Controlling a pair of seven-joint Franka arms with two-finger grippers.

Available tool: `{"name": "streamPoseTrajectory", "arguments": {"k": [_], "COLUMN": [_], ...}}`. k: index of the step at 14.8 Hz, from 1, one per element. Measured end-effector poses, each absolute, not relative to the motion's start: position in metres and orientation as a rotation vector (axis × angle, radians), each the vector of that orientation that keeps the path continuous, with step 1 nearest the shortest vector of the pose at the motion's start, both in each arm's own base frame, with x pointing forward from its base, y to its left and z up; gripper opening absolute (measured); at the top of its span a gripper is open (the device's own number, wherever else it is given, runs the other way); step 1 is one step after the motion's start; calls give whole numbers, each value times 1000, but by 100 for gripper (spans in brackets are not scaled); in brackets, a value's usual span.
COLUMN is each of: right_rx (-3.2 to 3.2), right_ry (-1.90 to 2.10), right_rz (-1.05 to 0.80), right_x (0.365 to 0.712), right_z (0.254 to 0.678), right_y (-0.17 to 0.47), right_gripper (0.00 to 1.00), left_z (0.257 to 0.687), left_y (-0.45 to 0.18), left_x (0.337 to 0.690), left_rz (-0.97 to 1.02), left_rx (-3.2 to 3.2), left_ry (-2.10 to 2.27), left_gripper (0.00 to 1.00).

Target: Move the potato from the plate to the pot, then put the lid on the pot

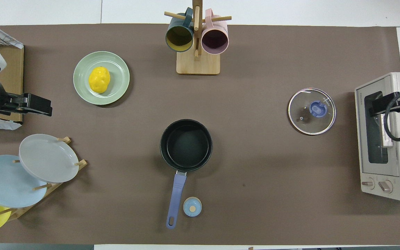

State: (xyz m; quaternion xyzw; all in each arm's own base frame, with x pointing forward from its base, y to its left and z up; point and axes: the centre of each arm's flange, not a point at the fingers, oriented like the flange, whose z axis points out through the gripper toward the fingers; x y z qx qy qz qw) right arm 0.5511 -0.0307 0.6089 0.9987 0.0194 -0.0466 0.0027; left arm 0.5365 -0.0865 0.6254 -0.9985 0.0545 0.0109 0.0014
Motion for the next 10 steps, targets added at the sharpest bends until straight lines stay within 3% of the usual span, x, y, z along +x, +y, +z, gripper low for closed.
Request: {"name": "streamPoseTrajectory", "arguments": {"k": [10], "right_rx": [3132], "right_ry": [61], "right_rz": [-148], "right_x": [551], "right_z": [609], "right_y": [-31], "right_gripper": [100], "left_z": [626], "left_y": [-87], "left_x": [537], "left_rz": [24], "left_rx": [-3135], "left_ry": [172], "left_gripper": [100]}}
